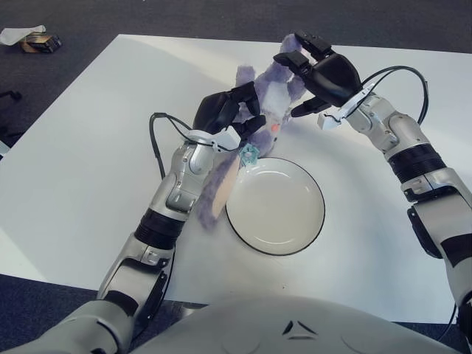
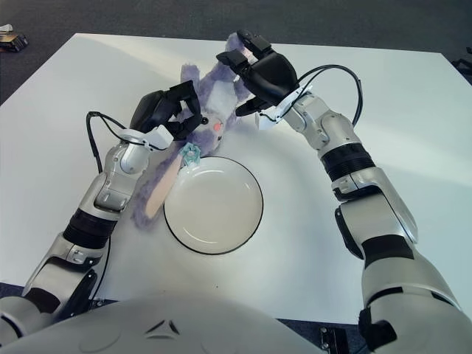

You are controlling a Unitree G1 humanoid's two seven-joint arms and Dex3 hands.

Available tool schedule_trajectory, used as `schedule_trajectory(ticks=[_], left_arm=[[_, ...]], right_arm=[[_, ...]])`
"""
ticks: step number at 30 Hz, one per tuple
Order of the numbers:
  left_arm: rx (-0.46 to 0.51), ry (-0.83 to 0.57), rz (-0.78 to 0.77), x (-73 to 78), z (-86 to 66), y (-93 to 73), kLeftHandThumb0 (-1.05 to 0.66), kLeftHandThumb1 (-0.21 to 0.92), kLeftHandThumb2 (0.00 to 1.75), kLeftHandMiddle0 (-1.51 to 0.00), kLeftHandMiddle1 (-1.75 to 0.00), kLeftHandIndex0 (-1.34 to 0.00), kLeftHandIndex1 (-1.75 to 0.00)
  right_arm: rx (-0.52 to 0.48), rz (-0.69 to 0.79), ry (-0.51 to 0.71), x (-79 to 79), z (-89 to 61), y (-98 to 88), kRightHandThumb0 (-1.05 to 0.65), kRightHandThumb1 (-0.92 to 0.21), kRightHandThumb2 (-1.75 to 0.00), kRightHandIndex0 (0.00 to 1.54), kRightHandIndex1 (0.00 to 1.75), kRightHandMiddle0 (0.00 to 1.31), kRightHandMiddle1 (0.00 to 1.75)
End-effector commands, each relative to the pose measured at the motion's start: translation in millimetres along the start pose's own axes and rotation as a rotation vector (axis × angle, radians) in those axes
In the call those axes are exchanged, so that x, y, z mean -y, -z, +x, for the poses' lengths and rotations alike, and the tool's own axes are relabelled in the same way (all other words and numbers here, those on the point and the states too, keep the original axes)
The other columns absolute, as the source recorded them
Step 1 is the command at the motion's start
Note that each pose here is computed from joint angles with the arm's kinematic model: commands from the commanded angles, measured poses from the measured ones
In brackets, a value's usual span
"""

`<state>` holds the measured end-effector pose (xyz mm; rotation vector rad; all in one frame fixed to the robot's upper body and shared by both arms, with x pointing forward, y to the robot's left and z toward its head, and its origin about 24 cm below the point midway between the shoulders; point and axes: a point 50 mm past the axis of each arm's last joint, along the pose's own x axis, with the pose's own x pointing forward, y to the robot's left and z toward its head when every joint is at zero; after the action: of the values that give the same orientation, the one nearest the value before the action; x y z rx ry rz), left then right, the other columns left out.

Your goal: Put the doll into the plate.

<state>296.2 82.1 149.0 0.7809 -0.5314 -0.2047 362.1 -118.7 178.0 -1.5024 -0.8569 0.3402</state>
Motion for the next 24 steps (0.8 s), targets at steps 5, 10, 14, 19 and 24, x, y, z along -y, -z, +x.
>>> schedule_trajectory(ticks=[5, 10, 14, 19, 24], left_arm=[[-0.031, 0.006, -0.002, 2.6, -2.5, 4.2, -0.64, 0.92, 0.85, -1.13, -1.75, -0.85, -1.75], [-0.041, 0.004, -0.001, 2.3, -2.1, 5.0, -0.64, 0.92, 0.88, -1.16, -1.75, -0.88, -1.75], [-0.053, 0.006, 0.000, 2.0, -2.1, 5.7, -0.64, 0.92, 0.89, -1.20, -1.75, -0.92, -1.75], [-0.062, 0.013, -0.003, 1.6, -2.6, 6.2, -0.63, 0.92, 0.90, -1.24, -1.75, -0.99, -1.75], [-0.060, 0.014, 0.001, 2.0, -3.1, 7.2, -0.65, 0.92, 0.92, -1.31, -1.75, -1.07, -1.75]], right_arm=[[0.020, -0.038, -0.023, -1.2, 10.8, -5.5, -0.77, -0.73, -0.47, 0.03, 0.02, 0.00, 0.51], [0.033, -0.041, -0.023, 2.1, 13.8, -10.5, -0.74, -0.72, -0.47, 0.04, 0.02, 0.00, 0.54], [0.042, -0.042, -0.026, 7.1, 12.6, -13.7, -0.73, -0.72, -0.48, 0.04, 0.02, 0.00, 0.54], [0.042, -0.057, -0.009, 8.4, 10.9, -15.8, -0.73, -0.73, -0.49, 0.04, 0.02, 0.00, 0.53], [0.048, -0.070, 0.016, 8.5, 9.2, -18.7, -0.72, -0.74, -0.49, 0.05, 0.02, 0.00, 0.52]])
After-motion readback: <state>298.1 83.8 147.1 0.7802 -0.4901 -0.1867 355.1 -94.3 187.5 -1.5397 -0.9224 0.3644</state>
